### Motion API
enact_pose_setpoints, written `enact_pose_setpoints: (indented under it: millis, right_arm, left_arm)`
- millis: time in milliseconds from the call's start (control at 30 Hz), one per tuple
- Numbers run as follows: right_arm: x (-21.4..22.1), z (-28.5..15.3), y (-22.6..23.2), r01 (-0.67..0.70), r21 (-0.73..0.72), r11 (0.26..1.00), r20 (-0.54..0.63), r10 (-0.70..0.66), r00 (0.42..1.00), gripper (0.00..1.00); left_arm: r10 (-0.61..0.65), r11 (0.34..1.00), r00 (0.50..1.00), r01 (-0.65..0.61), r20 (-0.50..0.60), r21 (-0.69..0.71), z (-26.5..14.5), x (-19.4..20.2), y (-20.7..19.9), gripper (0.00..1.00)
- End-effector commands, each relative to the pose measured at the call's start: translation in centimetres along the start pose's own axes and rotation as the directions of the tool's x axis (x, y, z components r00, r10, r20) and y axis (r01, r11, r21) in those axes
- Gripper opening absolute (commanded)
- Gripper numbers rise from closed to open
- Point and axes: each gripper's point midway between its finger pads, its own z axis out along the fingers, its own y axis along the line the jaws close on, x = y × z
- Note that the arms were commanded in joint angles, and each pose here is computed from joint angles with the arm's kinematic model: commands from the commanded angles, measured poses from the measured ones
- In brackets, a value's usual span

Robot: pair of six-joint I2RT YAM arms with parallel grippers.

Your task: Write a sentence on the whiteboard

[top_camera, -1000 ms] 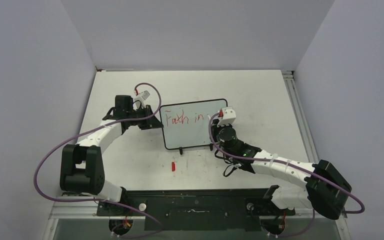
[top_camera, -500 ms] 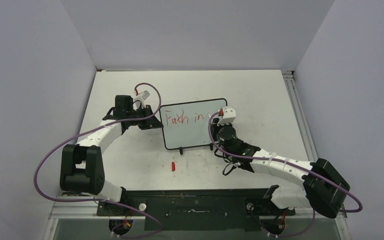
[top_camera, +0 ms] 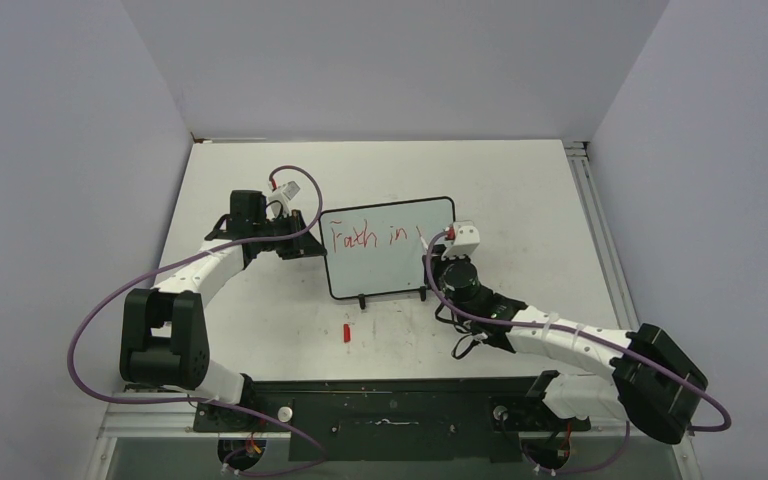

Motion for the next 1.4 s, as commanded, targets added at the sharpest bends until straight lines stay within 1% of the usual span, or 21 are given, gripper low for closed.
enact_pose_setpoints:
  millis: [0,167,400,800,1067,1367]
  right_arm:
    - [-1.1,-0.3,-0.1,-0.017,0.005,1.0,0.025,0.017,1.0,0.05]
    - [-3.1,-0.7,0.4,-0.014,-0.012,1.0,0.063,0.015,0.998,0.05]
    - [-5.2,-0.7,0.4,0.003,0.004,1.0,0.11,-0.003,0.994,0.05]
    - [-5.8,0.8,0.3,0.023,0.029,0.999,0.126,-0.027,0.992,0.05]
    - [-4.9,1.2,-0.1,0.024,0.036,0.999,0.102,-0.027,0.994,0.05]
    - [-2.2,0.7,-0.4,0.006,0.02,1.0,0.042,-0.007,0.999,0.05]
  left_arm:
    - [0.056,0.998,0.998,-0.057,0.038,0.039,-0.6,-1.6,-1.9,0.05]
    - [0.055,0.998,0.998,-0.057,0.038,0.035,-0.6,-1.6,-1.8,0.05]
    - [0.054,0.998,0.998,-0.055,0.037,0.035,-0.6,-1.6,-1.7,0.05]
    - [0.055,0.998,0.998,-0.056,0.035,0.031,-0.6,-1.5,-1.7,0.05]
    - [0.055,0.998,0.998,-0.056,0.035,0.031,-0.6,-1.5,-1.7,0.05]
    - [0.055,0.998,0.998,-0.056,0.036,0.033,-0.6,-1.5,-1.8,0.05]
